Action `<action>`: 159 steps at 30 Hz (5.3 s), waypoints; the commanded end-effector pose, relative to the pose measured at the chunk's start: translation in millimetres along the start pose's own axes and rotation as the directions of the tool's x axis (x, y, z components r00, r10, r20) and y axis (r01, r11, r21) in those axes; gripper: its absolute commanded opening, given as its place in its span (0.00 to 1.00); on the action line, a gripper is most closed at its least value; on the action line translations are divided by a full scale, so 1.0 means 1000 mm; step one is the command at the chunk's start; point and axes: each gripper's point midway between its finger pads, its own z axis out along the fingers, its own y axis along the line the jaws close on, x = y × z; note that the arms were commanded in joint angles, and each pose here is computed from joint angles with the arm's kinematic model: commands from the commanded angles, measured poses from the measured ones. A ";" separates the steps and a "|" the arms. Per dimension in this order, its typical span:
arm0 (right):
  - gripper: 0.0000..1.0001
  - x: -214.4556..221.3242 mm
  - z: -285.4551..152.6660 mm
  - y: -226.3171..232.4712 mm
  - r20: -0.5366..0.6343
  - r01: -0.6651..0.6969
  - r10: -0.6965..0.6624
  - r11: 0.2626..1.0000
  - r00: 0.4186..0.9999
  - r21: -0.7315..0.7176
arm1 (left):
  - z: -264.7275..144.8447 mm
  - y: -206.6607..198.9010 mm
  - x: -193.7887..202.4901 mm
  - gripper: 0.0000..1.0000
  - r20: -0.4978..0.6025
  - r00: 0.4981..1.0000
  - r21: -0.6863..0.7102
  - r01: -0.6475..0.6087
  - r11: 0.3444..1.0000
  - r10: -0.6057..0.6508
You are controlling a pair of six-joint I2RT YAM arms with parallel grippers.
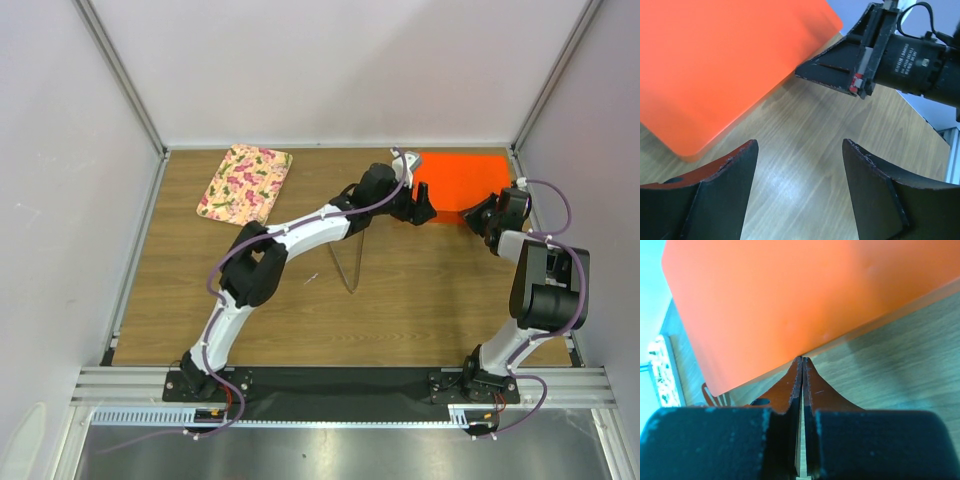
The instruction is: Pack the chocolate
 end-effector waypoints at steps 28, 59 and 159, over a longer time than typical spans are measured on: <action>0.00 -0.019 0.003 0.022 0.029 0.006 -0.003 0.994 1.000 -0.109 | 0.055 0.071 -0.008 0.73 0.185 0.980 -0.265 0.128 0.956 -0.080; 0.00 -0.136 0.172 -0.001 0.061 0.018 -0.023 0.996 0.998 0.082 | 0.043 0.053 -0.031 0.77 0.195 0.967 -0.117 0.189 0.975 -0.164; 0.71 -0.118 0.093 -0.044 -0.134 0.078 -0.102 0.982 0.986 -0.174 | 0.064 0.145 -0.022 0.77 0.210 0.911 -0.066 0.376 0.924 -0.356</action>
